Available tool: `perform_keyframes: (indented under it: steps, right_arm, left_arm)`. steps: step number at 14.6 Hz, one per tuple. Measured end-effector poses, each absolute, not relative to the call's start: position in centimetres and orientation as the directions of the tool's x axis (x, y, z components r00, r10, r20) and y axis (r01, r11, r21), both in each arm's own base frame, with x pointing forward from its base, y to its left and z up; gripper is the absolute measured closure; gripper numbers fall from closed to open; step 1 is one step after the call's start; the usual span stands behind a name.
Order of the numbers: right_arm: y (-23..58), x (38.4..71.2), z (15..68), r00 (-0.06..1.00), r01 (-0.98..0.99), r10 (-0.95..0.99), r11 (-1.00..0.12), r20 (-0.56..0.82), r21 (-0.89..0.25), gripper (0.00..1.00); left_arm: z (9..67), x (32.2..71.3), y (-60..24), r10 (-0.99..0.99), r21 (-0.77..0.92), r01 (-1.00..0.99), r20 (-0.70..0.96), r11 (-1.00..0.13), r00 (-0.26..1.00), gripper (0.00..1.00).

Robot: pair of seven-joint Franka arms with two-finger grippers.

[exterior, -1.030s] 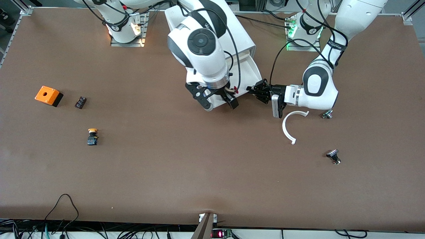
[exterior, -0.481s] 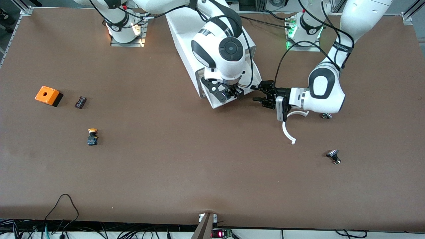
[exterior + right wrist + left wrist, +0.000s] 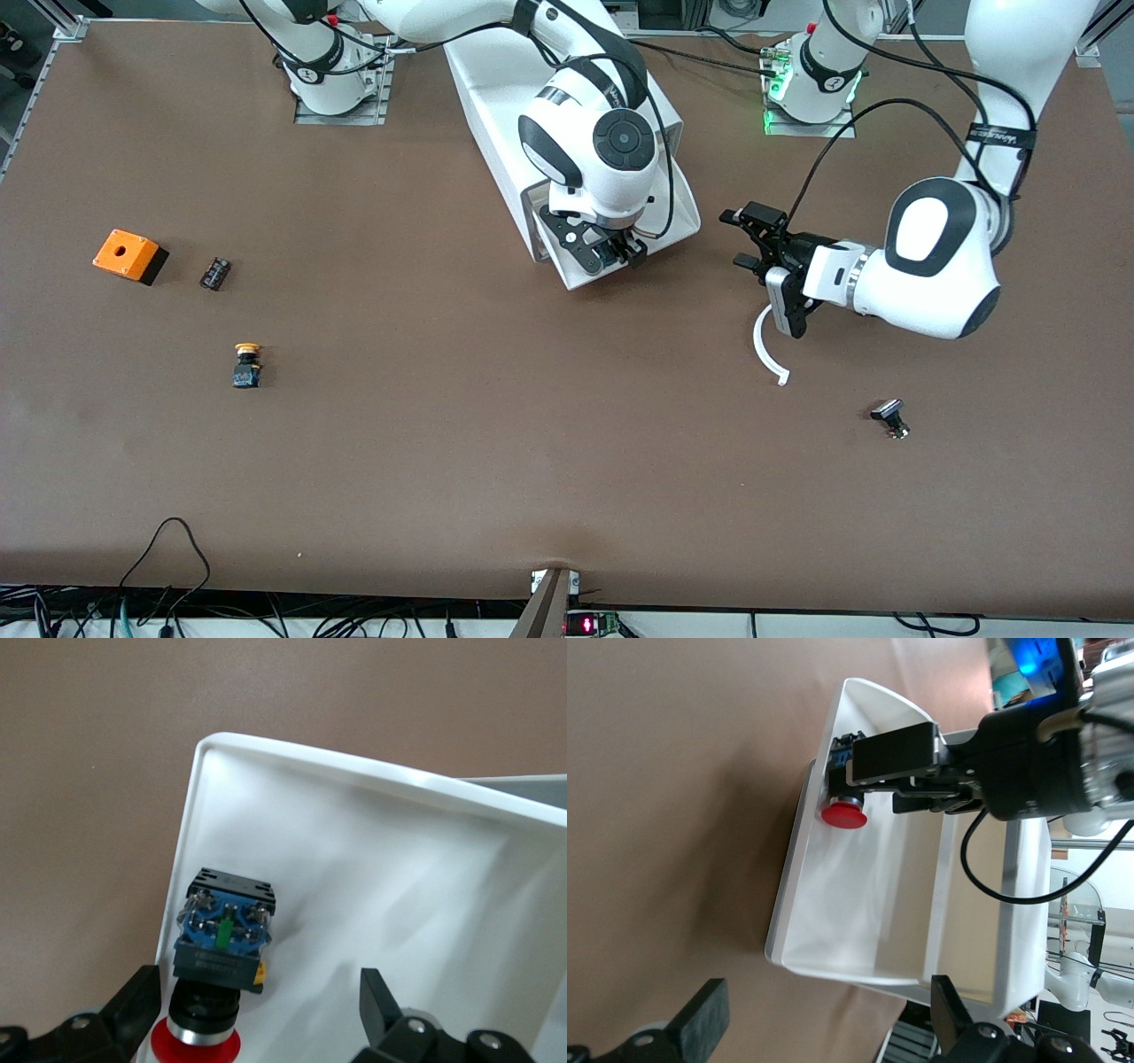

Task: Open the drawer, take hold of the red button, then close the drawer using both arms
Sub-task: 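Lift the red button with the right gripper while the left gripper releases the handle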

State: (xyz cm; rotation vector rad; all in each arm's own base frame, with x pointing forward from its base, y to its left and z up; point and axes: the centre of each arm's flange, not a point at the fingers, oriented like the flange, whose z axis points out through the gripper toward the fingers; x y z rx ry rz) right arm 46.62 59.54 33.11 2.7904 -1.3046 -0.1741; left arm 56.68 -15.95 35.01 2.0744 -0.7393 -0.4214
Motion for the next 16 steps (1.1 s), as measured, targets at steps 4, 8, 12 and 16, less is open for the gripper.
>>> perform_keyframes:
  steps: [4, 8, 12, 16]
  right_arm:
    - [59.7, 46.6, 32.9, 0.635, -0.763, -0.768, -0.64, -0.079, 0.088, 0.04]
    - [59.8, 46.5, 32.9, 0.636, -0.763, -0.768, -0.641, -0.08, 0.085, 0.35]
    - [59.8, 46.5, 33.2, 0.637, -0.763, -0.767, -0.641, -0.08, 0.081, 0.67]
    - [59.2, 47.1, 35.0, 0.631, -0.77, -0.773, -0.635, -0.072, 0.065, 0.67]
  left_arm:
    - [38.9, 57.7, -15.7, -0.61, 0.776, -0.276, -0.171, -0.567, 0.773, 0.0]
    - [42.3, 58.0, -15.4, -0.518, 0.698, -0.174, -0.317, -0.694, 0.795, 0.0]
    - [48.8, 57.8, -15.0, -0.36, 0.498, -0.142, -0.374, -0.855, 0.855, 0.0]
    - [54.0, 58.6, -13.2, -0.257, 0.317, -0.154, -0.313, -0.936, 0.914, 0.0]
